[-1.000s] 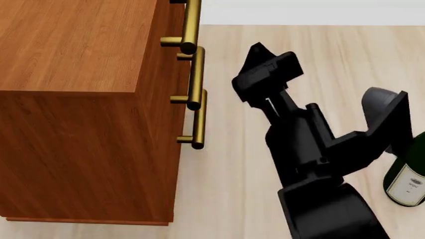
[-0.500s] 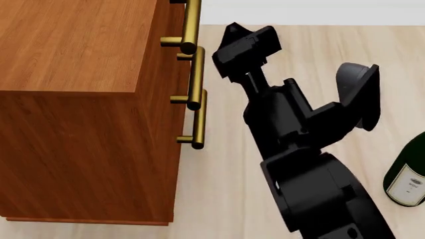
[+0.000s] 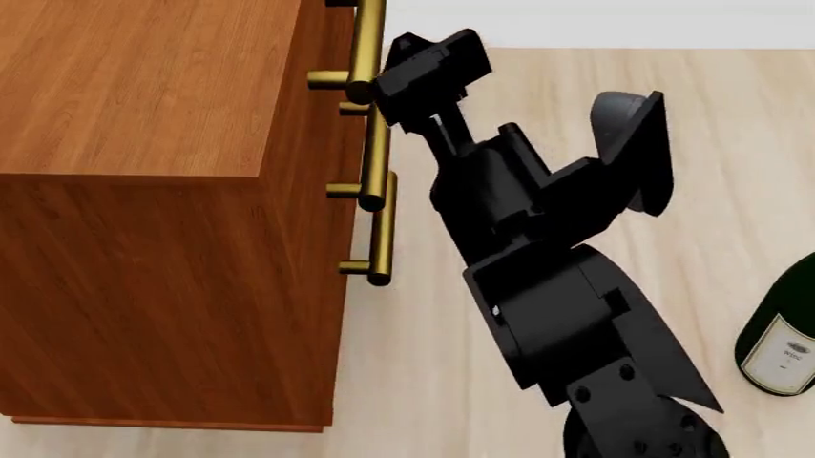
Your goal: Close the bottom drawer of the cabinet and open the top drawer.
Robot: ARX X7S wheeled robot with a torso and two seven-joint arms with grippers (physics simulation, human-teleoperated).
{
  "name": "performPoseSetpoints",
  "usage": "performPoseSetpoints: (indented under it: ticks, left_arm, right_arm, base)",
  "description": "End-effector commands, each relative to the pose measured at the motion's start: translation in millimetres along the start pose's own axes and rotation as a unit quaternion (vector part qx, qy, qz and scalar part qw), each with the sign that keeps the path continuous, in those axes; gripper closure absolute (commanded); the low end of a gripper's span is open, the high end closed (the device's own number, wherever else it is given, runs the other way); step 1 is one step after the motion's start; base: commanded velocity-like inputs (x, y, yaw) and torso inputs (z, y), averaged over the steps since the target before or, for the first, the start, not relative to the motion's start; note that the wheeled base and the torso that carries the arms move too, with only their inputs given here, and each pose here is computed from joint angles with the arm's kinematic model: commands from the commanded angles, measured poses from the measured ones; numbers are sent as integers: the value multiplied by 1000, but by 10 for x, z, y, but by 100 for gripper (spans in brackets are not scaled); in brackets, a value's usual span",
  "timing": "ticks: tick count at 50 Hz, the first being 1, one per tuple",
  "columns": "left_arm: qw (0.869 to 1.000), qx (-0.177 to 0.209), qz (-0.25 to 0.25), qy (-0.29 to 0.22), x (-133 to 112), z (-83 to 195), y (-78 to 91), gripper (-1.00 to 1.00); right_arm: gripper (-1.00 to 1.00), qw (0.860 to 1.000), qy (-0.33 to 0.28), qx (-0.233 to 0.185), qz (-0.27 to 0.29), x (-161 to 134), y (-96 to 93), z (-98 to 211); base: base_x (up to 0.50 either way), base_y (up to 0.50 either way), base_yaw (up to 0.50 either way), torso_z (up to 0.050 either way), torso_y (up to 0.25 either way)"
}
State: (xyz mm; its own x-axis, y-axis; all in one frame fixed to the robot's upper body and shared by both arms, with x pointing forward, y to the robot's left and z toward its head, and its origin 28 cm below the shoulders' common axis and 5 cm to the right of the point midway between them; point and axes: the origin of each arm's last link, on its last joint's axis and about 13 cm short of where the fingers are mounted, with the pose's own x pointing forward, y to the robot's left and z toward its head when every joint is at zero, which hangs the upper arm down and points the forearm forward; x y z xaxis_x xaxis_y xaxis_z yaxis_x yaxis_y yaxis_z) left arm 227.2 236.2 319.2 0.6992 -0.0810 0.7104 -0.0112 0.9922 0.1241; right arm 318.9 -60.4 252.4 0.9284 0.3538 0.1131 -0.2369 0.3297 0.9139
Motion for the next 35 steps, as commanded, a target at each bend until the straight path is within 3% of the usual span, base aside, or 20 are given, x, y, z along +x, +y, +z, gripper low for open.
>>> performPoseSetpoints:
  ticks: [1, 20, 35]
  left_arm:
    - [1000, 3, 1, 0, -2, 4, 9, -100]
    - [1000, 5, 4, 0, -1, 0, 25, -100]
    - [1000, 8, 7, 1, -7, 6, 45, -100]
  right_arm:
    - [-100, 1000, 17, 2, 3, 105, 6, -45]
    - [-100, 999, 39, -1, -5, 282, -68, -133]
    - [-100, 997, 62, 25, 22, 325, 41, -197]
  base:
    - [0, 0, 0, 0, 0]
    - [0, 0, 0, 0, 0]
    - [0, 0, 0, 0, 0]
